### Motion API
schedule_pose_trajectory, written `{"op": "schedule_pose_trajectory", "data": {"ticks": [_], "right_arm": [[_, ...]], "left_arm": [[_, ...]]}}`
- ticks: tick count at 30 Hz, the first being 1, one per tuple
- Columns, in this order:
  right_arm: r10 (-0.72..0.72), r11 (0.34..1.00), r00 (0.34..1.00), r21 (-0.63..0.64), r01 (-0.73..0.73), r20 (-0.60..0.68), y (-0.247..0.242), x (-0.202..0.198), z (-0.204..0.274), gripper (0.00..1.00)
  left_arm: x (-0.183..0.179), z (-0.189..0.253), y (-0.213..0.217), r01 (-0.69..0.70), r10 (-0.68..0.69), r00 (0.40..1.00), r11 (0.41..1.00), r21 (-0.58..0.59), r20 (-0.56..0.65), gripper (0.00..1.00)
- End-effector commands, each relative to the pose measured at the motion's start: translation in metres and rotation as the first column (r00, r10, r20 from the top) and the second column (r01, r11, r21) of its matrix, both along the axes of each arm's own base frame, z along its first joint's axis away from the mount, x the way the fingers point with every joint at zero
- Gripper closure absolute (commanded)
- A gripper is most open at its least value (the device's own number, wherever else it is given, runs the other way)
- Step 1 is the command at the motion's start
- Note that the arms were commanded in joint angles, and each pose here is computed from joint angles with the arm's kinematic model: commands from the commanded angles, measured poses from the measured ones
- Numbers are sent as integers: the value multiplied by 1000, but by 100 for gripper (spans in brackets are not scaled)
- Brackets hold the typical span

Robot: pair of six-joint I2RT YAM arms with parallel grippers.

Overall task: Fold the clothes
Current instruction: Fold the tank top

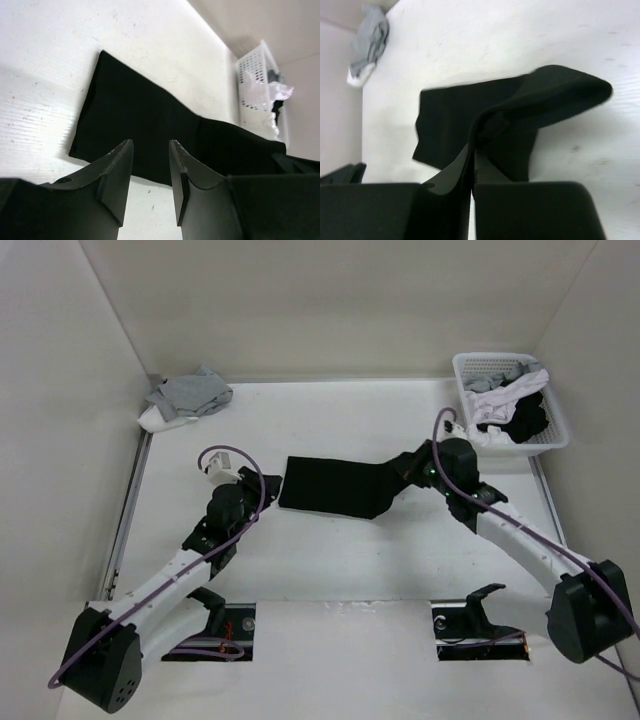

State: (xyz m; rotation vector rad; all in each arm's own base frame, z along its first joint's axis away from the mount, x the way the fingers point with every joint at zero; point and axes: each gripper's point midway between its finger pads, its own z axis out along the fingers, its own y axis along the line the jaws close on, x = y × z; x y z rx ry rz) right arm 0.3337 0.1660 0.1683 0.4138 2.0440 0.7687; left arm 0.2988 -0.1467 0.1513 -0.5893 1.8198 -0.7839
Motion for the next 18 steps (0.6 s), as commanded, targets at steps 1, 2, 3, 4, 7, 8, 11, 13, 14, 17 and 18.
{"op": "schedule_pose_trajectory", "data": {"ticks": [1,2,3,4,7,8,11,13,14,17,18], "right_arm": [[86,988,996,-129,-86,-7,39,0,17,96],[112,982,993,-152,-114,-19,55,2,17,95],[132,976,991,-169,-135,-29,70,4,17,95],[152,969,988,-191,-156,-38,85,5,16,95],[214,943,974,-242,-226,-77,131,9,6,95],[228,937,970,-251,-243,-86,142,10,3,95],[282,908,952,-289,-304,-119,183,11,-9,95],[313,889,939,-305,-342,-140,209,12,-18,95],[326,881,934,-310,-357,-147,220,12,-21,95],[340,872,925,-313,-377,-168,249,18,-34,94],[343,870,923,-311,-382,-173,257,19,-39,90]], "left_arm": [[2,35,5,-15,20,995,998,-58,93,67],[0,37,7,-17,23,995,998,-60,97,67],[-1,38,10,-22,28,994,998,-63,102,67],[-2,39,12,-25,32,994,997,-67,104,67],[-6,40,20,-31,40,993,997,-76,109,67],[-6,39,22,-33,41,993,996,-77,108,67],[-7,38,28,-39,49,993,995,-93,109,67],[-7,36,35,-50,62,992,994,-101,110,67],[-7,36,38,-55,67,992,993,-104,109,67],[-5,32,50,-88,99,990,991,-104,103,66],[-3,29,54,-100,109,989,990,-102,95,66]]}}
